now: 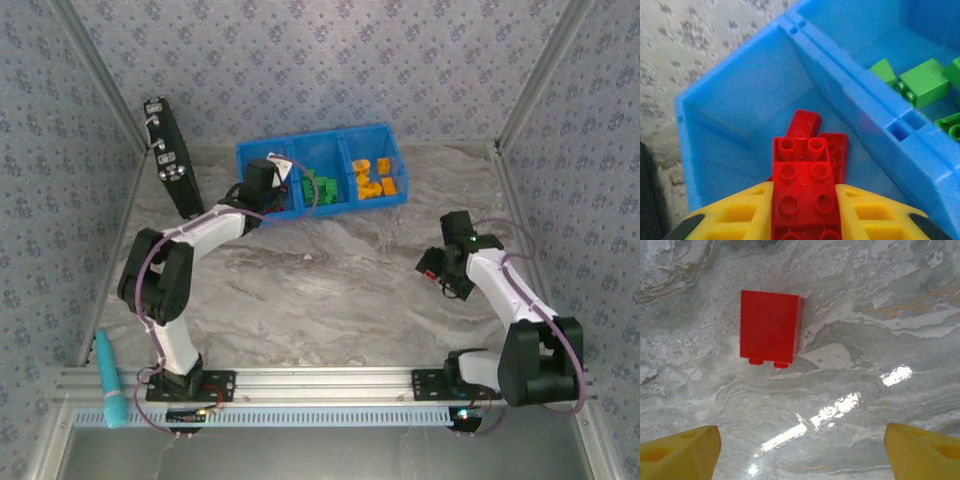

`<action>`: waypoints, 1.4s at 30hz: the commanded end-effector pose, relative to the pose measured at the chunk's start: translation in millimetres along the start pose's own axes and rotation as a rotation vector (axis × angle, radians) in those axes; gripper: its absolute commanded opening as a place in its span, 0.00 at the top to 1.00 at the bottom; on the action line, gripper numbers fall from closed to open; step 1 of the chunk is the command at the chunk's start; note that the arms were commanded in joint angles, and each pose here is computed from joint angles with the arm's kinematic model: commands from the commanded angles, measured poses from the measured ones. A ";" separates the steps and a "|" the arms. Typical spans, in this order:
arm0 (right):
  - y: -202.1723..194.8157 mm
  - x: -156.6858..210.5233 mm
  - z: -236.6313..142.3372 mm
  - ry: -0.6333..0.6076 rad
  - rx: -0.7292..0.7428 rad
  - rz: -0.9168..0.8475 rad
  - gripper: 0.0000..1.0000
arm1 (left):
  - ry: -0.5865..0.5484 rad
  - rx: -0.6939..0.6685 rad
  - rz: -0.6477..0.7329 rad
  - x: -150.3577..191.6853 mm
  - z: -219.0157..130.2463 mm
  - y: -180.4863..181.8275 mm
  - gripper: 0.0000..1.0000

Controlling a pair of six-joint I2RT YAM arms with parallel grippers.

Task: Sort the legos into containers by color
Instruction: Place the lego in the container, then pick up the lego from the middle-right of the table.

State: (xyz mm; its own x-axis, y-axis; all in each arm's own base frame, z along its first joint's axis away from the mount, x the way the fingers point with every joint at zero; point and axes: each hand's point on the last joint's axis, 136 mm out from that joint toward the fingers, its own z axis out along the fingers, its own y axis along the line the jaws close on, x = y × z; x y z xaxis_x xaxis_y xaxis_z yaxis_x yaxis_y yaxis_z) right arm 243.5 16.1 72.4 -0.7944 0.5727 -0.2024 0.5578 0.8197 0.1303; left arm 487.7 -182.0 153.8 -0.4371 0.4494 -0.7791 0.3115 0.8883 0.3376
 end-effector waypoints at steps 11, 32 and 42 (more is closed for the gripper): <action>13.2 -35.9 20.9 -0.016 -0.001 -0.011 0.25 | 0.049 -0.034 -0.056 -0.5 26.9 15.2 0.77; 16.9 -45.5 53.8 0.018 0.040 -0.008 0.69 | -0.063 -0.011 -0.115 -55.9 -28.6 36.7 0.33; 57.3 -66.0 16.9 -0.081 -0.045 -0.149 0.77 | -0.096 -0.029 -0.248 -66.0 -137.7 97.0 0.30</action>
State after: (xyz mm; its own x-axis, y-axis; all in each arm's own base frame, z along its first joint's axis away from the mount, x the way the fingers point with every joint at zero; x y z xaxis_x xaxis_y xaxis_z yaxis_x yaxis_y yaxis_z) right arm 314.5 17.3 49.2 -0.8369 0.4966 -0.2303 0.4824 0.8679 0.1186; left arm 450.6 -133.9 301.2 -0.3666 0.2675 -0.8911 0.2081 0.9571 0.2017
